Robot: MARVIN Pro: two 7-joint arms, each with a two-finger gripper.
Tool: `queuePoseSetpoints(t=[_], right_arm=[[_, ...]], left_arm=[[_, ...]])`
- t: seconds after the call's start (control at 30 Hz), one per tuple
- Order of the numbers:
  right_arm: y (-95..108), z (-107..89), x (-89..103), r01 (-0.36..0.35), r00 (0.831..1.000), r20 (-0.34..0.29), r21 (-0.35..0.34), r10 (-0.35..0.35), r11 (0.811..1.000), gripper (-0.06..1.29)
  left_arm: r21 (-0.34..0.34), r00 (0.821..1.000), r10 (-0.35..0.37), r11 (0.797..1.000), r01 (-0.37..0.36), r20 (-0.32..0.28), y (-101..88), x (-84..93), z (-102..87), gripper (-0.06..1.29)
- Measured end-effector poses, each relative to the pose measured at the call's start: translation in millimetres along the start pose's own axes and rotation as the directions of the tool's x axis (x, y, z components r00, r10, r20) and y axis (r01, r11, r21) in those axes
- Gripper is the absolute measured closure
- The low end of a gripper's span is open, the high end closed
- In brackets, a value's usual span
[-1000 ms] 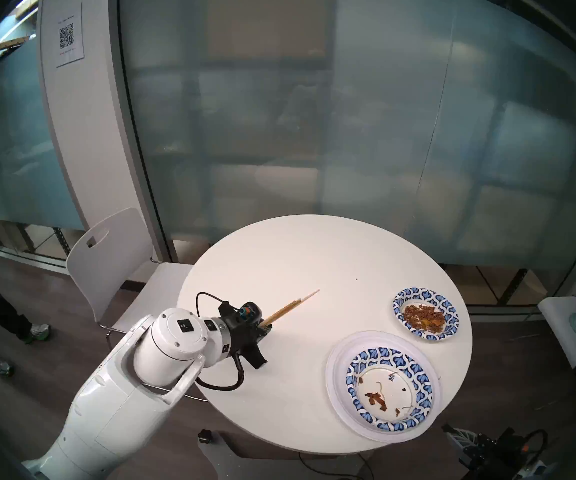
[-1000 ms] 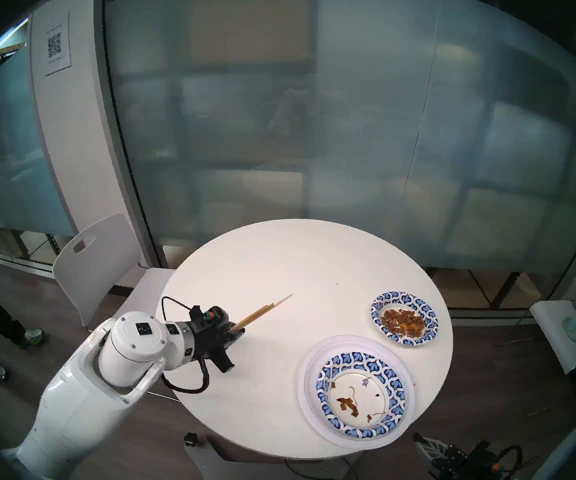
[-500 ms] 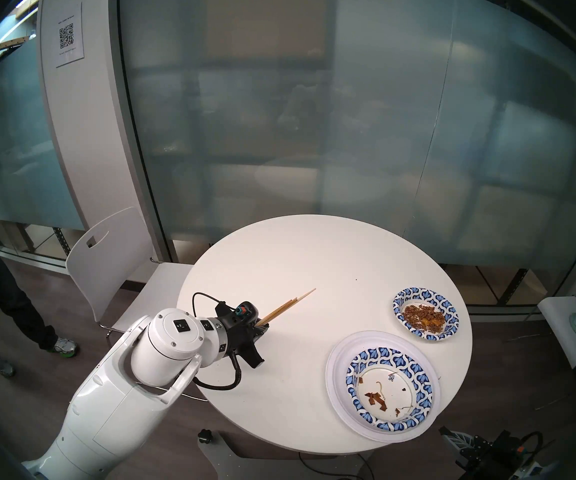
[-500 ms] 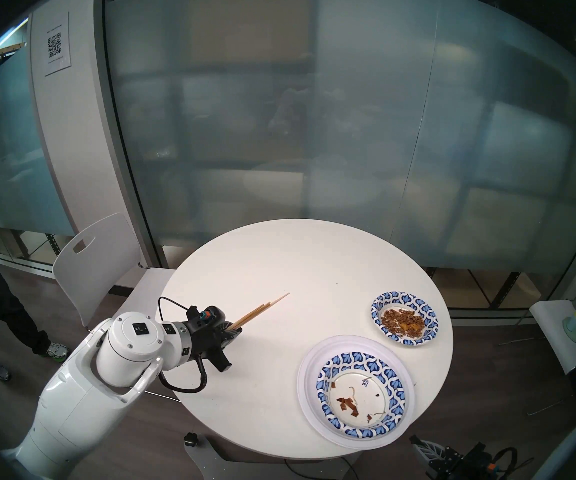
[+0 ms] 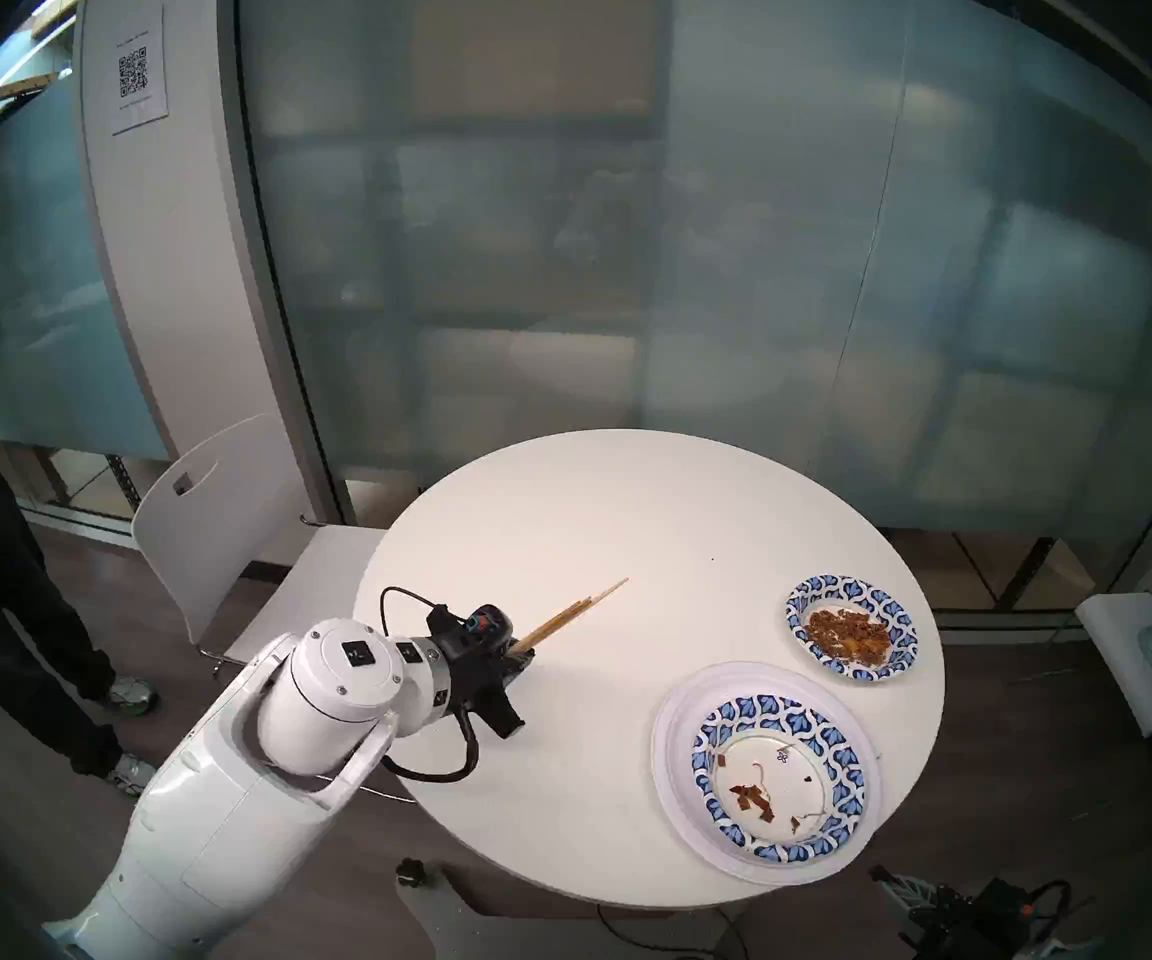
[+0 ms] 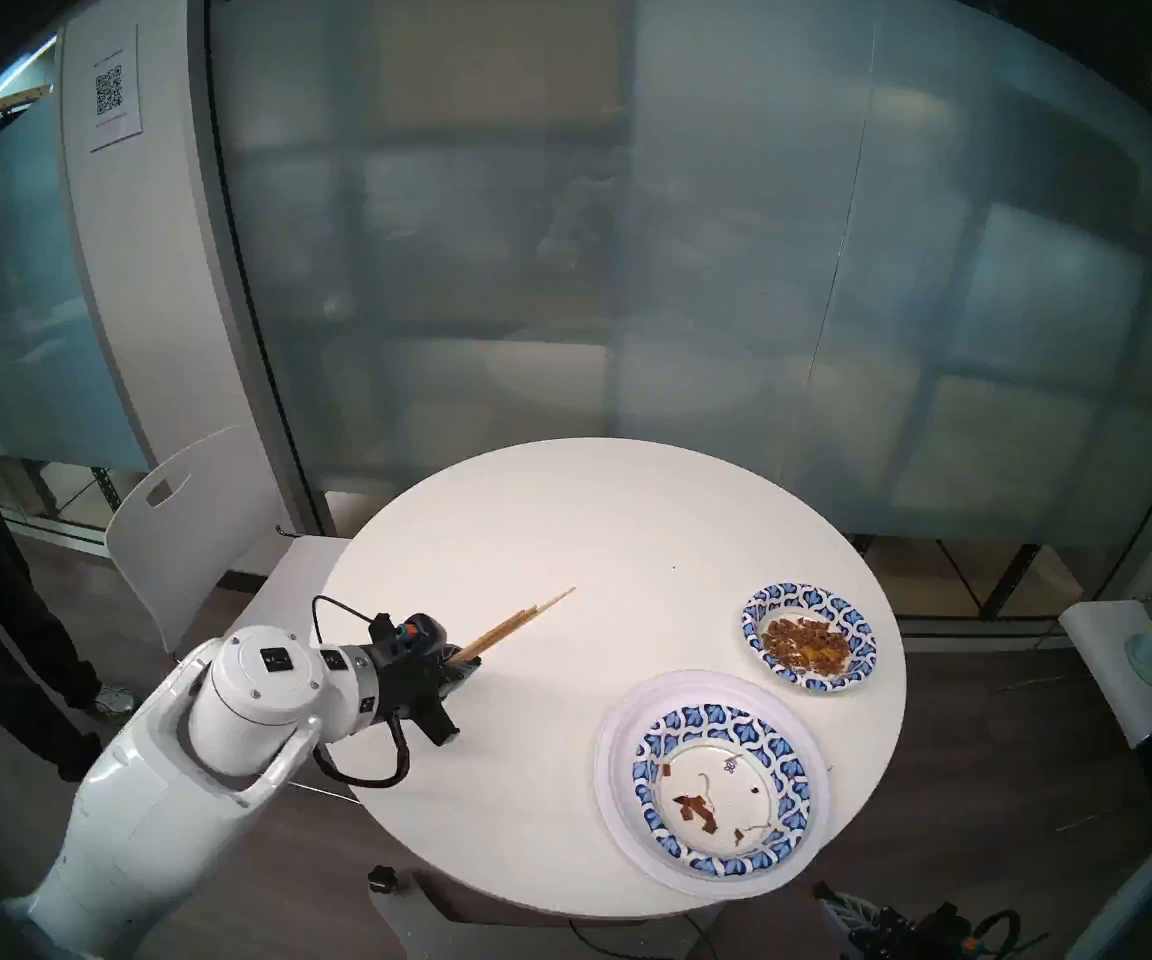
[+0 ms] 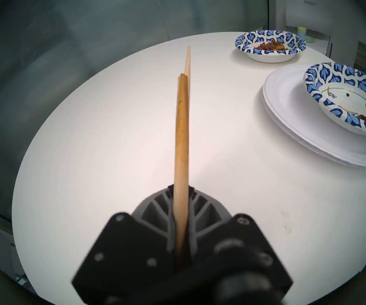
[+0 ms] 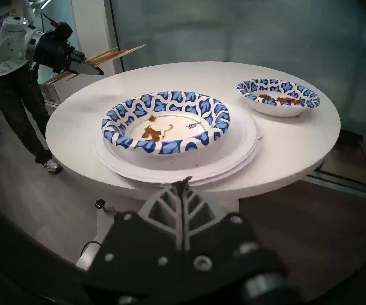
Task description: Stack the plates into one stack
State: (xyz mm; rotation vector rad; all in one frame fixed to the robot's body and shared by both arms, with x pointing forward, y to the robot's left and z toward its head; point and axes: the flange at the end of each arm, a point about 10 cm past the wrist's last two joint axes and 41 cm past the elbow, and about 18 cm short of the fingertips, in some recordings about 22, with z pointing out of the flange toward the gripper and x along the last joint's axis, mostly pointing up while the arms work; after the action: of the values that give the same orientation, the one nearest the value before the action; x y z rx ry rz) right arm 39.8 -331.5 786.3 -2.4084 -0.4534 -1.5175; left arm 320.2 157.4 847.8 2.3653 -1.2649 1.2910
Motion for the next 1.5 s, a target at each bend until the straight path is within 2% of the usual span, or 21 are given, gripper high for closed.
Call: queuePoseSetpoints(t=[0.2, 0.4, 0.87, 1.23, 1.5], right_arm=[[-2.6, 5.4, -8.3, -0.013, 1.000, -0.008, -0.003, 0.013, 1.000, 1.25], [-0.1, 13.3, -8.8, -0.005, 1.000, -0.012, 0.001, 0.005, 1.000, 1.25], [27.4, 22.1, -12.4, 0.018, 0.999, 0.051, -0.020, -0.017, 1.000, 1.25], [41.5, 39.4, -13.0, 0.009, 0.999, 0.042, -0.012, -0.008, 1.000, 1.25], [50.2, 51.5, -5.7, 0.026, 0.999, 0.039, 0.001, -0.026, 1.000, 1.25]], left_arm=[[0.000, 1.000, -0.001, 1.000, 0.001, 0.000, 0.0, -0.4, -0.9, 1.15], [0.005, 1.000, -0.005, 1.000, 0.005, -0.001, -2.5, -0.7, -2.6, 1.15], [0.027, 1.000, -0.015, 1.000, 0.015, -0.001, -14.4, -3.3, -7.3, 1.15], [0.031, 1.000, -0.023, 0.999, 0.023, -0.001, -19.7, -4.8, -6.7, 1.15], [0.034, 1.000, -0.031, 0.999, 0.031, 0.000, -22.9, -6.5, -5.9, 1.15]])
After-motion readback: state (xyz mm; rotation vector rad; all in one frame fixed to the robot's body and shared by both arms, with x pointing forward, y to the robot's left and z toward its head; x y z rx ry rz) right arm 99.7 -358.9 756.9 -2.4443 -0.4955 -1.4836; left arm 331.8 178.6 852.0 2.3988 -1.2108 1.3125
